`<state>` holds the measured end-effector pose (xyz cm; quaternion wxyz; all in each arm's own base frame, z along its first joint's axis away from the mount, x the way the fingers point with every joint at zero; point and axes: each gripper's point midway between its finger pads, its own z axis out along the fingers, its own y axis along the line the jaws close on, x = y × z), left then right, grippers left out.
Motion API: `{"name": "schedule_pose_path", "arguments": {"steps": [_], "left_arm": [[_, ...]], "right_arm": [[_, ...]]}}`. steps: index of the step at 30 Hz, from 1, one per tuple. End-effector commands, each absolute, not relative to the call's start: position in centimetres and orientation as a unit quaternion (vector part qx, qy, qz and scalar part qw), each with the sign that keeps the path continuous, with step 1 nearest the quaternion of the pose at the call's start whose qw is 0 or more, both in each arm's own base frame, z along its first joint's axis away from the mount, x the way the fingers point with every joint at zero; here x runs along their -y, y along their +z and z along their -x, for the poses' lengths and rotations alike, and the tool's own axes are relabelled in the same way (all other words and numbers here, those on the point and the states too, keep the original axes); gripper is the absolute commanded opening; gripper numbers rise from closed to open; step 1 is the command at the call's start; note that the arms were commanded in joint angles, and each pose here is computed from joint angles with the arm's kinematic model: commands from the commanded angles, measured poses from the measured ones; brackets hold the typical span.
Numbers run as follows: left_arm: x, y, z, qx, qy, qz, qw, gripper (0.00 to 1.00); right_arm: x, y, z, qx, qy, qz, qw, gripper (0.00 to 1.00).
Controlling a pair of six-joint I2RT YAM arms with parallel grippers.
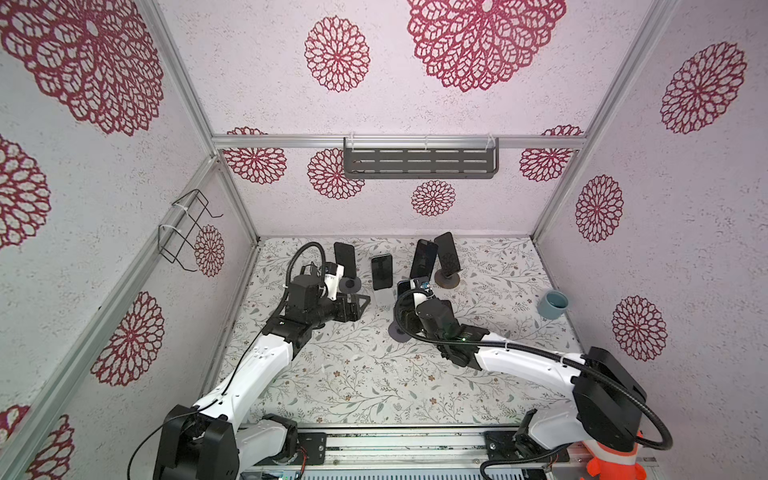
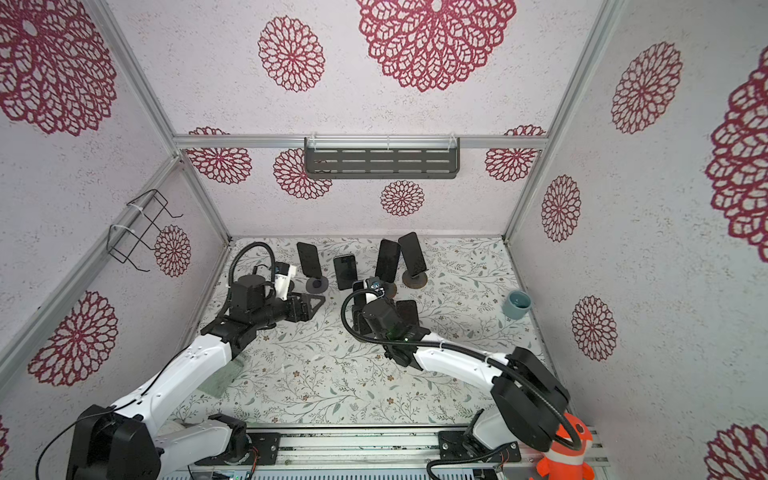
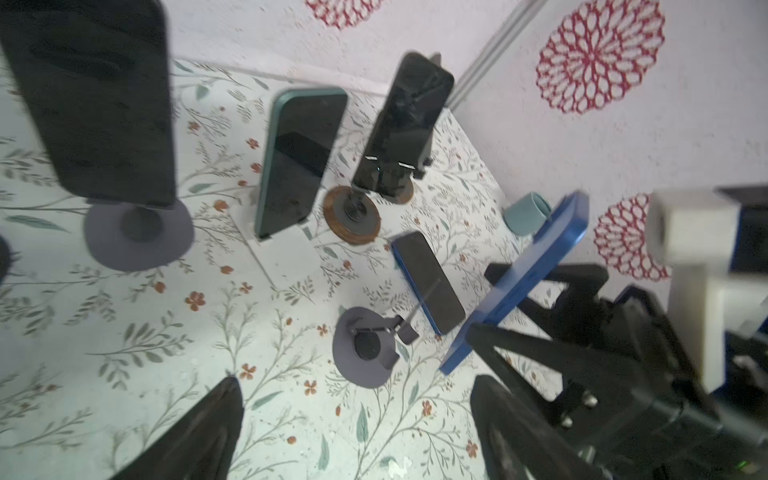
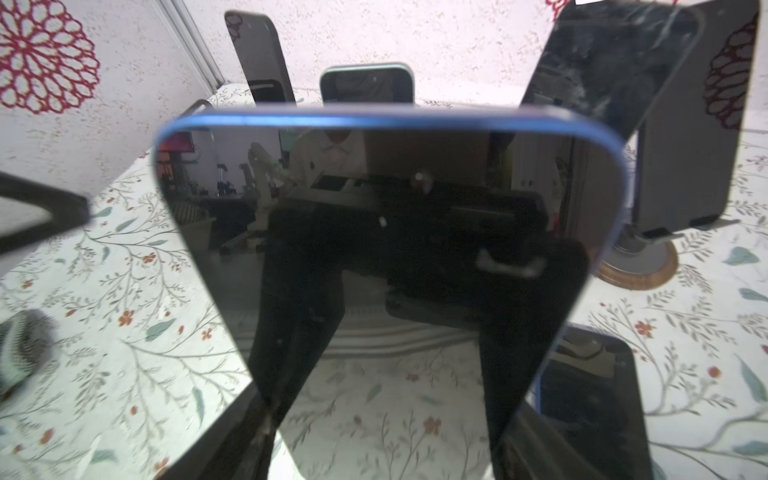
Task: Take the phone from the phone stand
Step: 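Lift the second phone with the right gripper while the left moves beside a stand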
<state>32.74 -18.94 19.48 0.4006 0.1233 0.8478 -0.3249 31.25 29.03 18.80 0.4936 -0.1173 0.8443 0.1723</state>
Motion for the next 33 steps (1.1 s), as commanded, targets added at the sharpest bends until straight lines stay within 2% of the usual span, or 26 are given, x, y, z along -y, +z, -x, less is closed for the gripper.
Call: {"name": "schedule_pose_path", "arguments": {"steps": [1, 7, 11, 21, 24, 29, 33], "left_arm": [[20.9, 18.1, -32.0, -0.846, -0.323, -0.194, 0.376, 0.81], [24.3, 16.1, -31.6, -0.836, -0.348, -0.245, 0.347, 0.72], [25.9, 15.0, -32.9, -0.828, -0.368, -0.249, 0.342, 0.6], [29.3, 12.8, -35.4, -0.827, -0.374, -0.263, 0.326, 0.56], [30.0, 12.4, -36.0, -0.827, -0.375, -0.265, 0.324, 0.48], [30.5, 12.4, -36.3, -0.828, -0.376, -0.266, 0.321, 0.23], [29.9, 13.0, -36.0, -0.83, -0.363, -0.266, 0.33, 0.1]], "right_arm": [[-26.3, 20.6, -31.7, -0.858, 0.197, 0.081, 0.467, 0.72], [-21.6, 19.5, -31.1, -0.878, 0.232, 0.052, 0.416, 0.71], [-20.3, 19.4, -30.0, -0.881, 0.25, 0.062, 0.397, 0.7], [-17.8, 18.3, -28.5, -0.897, 0.235, 0.054, 0.371, 0.69], [-17.6, 18.3, -28.3, -0.896, 0.235, 0.052, 0.372, 0.69], [-17.5, 18.1, -28.2, -0.9, 0.23, 0.051, 0.366, 0.69], [-18.2, 18.3, -28.4, -0.899, 0.242, 0.058, 0.359, 0.68]]}}
